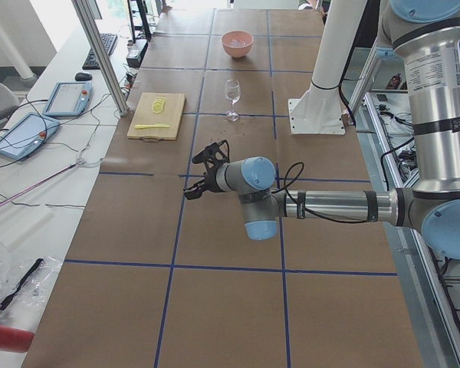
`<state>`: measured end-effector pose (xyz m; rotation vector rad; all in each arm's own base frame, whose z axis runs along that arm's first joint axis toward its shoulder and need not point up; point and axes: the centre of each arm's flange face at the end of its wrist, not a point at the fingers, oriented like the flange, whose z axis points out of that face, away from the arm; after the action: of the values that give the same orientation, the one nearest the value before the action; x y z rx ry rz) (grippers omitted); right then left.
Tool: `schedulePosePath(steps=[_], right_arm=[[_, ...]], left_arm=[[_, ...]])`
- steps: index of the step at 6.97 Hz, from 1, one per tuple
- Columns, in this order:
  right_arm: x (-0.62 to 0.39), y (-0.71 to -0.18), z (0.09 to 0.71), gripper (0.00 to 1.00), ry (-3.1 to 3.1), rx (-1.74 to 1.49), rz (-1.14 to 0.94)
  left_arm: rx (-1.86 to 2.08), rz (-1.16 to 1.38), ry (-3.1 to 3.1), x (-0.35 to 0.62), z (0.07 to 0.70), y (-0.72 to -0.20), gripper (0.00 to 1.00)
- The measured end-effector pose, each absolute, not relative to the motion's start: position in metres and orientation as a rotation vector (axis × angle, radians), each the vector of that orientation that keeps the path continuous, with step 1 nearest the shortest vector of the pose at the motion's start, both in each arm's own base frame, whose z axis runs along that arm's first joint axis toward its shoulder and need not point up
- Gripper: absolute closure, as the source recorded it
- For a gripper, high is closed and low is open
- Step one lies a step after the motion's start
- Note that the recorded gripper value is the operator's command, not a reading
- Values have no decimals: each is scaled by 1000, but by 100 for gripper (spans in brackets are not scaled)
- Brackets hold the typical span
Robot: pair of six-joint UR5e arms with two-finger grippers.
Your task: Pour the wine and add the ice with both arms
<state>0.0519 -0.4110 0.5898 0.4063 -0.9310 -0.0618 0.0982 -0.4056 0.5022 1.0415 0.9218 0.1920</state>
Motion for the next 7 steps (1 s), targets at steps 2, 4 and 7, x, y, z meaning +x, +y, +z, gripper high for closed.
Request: schedulePosePath(steps=[2,4,7], right_arm=[[49,-410,588,0,-938,401,-42],[48,-410,588,0,-938,400,-39],[48,-411,588,0,-938,400,-39]], left_arm=[[1055,59,939,158,480,-381,0],[1105,-44,876,210,481,-352,0],[1178,-129,826,274,478,-301,0]])
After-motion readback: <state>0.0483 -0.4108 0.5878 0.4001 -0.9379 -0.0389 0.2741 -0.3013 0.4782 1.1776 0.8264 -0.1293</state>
